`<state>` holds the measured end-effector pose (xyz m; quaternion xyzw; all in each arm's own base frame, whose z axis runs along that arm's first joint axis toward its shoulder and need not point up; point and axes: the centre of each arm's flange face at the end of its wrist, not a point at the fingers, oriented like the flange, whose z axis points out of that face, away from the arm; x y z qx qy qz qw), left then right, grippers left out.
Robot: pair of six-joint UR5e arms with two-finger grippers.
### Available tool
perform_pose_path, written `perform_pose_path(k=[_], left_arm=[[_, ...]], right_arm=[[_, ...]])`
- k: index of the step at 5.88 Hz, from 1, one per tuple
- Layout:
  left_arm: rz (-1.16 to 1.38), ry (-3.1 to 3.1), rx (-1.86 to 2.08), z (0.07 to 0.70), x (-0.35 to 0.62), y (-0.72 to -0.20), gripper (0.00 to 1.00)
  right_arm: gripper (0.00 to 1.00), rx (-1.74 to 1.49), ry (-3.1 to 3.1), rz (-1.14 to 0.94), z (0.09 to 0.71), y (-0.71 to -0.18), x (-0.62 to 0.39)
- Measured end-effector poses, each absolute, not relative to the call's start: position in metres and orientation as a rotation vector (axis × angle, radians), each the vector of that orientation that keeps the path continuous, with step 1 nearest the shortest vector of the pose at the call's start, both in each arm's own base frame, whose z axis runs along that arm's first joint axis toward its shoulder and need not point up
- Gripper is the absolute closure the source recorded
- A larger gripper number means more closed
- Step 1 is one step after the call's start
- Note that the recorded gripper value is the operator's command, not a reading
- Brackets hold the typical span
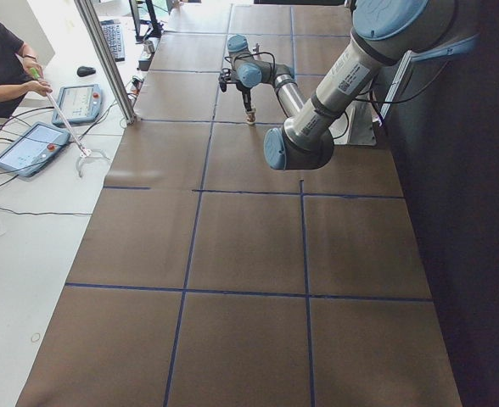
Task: Assemble PPR valve and pipe with both arms
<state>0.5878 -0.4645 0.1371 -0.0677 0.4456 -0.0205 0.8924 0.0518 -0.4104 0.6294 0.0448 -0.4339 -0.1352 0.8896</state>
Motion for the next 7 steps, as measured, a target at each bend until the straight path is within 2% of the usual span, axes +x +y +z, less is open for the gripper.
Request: perform_pose_path(k=[1, 4, 7], left_arm=[[-0.041, 0.930, -0.137, 0.137, 0.587, -0.464, 0.13], [-0.031, 1.001, -0.100, 0.111, 0.558, -0.452, 0.12], [-0.034, 1.070, -0.061, 0.118, 0.498, -0.426, 0.12]], right_arm=[[0.00, 0.093, -0.901, -0.281, 0.629, -0.410, 0.052], [0.00, 0.088, -0.913, -0.281, 0.625, -0.412, 0.045], [0.00, 0.051, -0.932, -0.190, 0.571, -0.422, -0.036]])
